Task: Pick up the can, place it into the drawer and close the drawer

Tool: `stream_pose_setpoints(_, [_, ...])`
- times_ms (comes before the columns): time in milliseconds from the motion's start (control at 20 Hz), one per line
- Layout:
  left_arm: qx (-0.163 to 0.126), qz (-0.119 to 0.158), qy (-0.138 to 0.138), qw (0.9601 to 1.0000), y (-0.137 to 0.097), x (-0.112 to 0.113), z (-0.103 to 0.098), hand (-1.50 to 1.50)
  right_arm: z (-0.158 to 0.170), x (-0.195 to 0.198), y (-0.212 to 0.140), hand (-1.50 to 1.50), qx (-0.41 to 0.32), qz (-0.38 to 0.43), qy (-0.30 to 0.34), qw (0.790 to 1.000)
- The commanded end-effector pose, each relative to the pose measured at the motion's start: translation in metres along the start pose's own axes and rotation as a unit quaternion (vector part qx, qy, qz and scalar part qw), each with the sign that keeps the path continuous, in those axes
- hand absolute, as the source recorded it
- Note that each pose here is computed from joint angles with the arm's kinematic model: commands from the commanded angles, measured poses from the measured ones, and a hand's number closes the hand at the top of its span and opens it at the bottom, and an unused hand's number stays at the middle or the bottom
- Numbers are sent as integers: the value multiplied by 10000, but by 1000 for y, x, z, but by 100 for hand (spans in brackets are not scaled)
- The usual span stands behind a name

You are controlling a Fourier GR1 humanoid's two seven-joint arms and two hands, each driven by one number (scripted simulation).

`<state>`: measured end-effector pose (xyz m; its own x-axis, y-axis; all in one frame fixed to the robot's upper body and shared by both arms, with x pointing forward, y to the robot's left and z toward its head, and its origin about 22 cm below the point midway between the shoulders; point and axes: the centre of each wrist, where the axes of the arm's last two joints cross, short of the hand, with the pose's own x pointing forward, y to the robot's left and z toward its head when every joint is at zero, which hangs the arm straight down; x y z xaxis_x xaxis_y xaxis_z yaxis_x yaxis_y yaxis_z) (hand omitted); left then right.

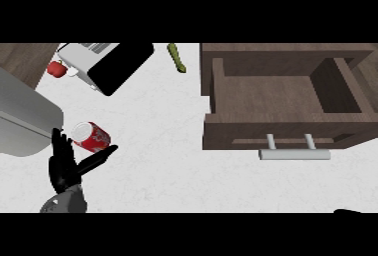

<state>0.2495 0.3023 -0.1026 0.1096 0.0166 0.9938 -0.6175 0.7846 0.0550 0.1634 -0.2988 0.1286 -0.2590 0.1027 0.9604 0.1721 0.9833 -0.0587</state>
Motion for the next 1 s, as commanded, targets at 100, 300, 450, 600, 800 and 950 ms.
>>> stream_pose_setpoints(100, [151, -15, 82, 9999, 7, -17, -5, -150, -9, 10, -10, -150, 14, 49, 68, 10000])
stream_pose_setpoints(300, [128, 62, -27, 9999, 35, -31, -23, -150, -11, 3, -8, -150, -35, -5, -5, 10000])
stream_pose_setpoints(450, [-65, 119, 39, 9999, 18, -32, -26, -150, 4, 1, -8, -150, 15, -41, -18, 10000])
stream_pose_setpoints(600, [-138, 35, -43, 9999, 10, -27, -35, -150, -9, 4, -3, -150, 1, 89, -42, 10000])
stream_pose_setpoints(800, [-516, 155, -140, 9984, 12, -17, -46, -150, -3, 4, 9, -150, -64, 47, -23, 10000])
stream_pose_setpoints(950, [-766, 102, -109, 9969, -9, -2, -56, -150, -3, 1, 3, -150, 88, 134, -31, 9999])
